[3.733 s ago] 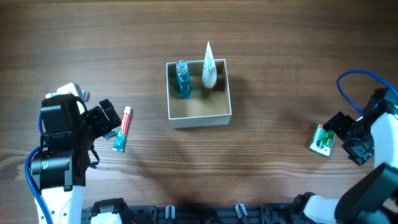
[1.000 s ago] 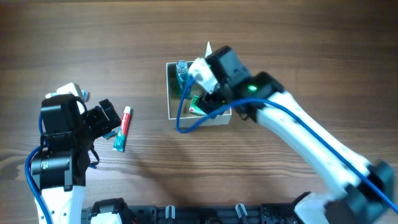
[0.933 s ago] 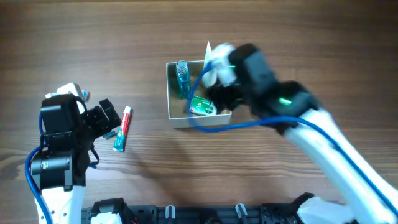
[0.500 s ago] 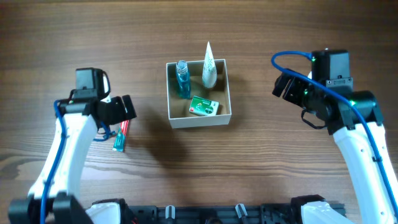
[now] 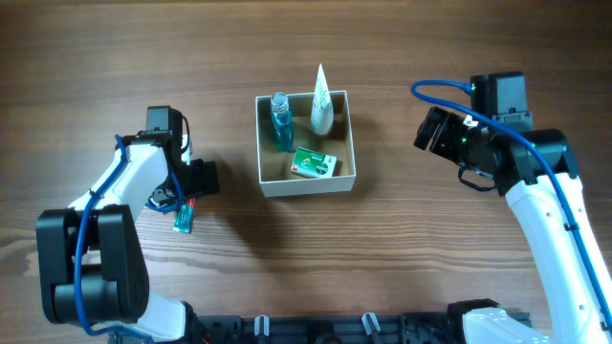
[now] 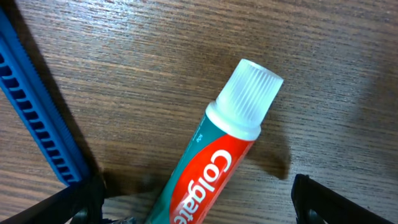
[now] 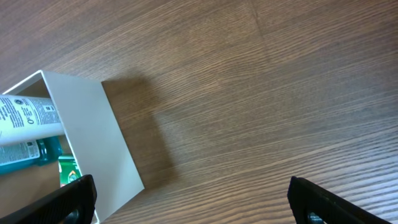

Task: Pack container
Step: 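Grasp the Colgate toothpaste tube with the left gripper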

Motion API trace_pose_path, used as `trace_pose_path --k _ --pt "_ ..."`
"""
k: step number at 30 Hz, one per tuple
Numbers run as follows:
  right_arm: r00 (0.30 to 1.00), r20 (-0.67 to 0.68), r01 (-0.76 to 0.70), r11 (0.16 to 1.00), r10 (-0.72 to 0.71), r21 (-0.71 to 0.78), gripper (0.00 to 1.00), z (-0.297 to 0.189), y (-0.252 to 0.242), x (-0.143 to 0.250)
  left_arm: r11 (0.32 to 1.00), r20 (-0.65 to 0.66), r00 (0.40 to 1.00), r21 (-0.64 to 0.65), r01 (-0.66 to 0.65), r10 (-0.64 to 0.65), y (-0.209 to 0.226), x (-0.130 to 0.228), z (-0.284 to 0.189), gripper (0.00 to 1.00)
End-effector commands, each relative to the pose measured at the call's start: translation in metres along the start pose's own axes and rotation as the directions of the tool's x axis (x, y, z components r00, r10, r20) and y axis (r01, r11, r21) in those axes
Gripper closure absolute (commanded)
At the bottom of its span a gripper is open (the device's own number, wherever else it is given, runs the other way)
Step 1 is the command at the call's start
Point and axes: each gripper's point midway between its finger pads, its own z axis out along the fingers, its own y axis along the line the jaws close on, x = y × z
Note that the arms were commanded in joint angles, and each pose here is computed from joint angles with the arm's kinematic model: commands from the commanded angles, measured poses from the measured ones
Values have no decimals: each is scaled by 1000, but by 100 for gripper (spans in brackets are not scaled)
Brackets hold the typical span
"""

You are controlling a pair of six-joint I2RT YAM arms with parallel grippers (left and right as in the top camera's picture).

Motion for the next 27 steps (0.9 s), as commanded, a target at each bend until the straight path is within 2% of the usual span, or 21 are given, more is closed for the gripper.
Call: trace_pose_path --k 1,4,6,7,11,13,16,25,27 --pt "999 -32 -13 1000 13 9 0 5 -2 6 1000 -17 999 -2 -30 30 -1 0 7 7" --pt "999 -34 -11 1000 12 10 0 5 -3 6 1000 -37 999 -5 -30 30 -1 3 13 5" --pt "999 -34 -11 1000 12 10 0 5 -3 6 1000 -37 999 -5 -30 30 -1 4 13 13" --pt "999 -34 -11 1000 11 10 0 5 -3 6 1000 -37 999 -5 -30 30 -1 4 13 18" --pt "999 -34 -12 1000 12 10 0 5 -3 6 1000 -41 999 -5 -30 30 -1 5 13 56" --pt "999 -36 -11 1000 12 11 0 5 -3 7 1000 -40 999 -5 -30 30 -1 4 13 65" --pt "999 -36 -12 1000 12 12 0 5 -3 7 1000 -40 999 -5 -30 30 -1 4 13 71" --pt "999 -41 -12 1000 12 14 0 5 -4 8 1000 -35 999 -5 -30 30 -1 3 13 74" --pt "999 -40 -11 1000 12 14 0 5 -4 8 1000 -30 999 -4 -30 30 -1 2 13 78"
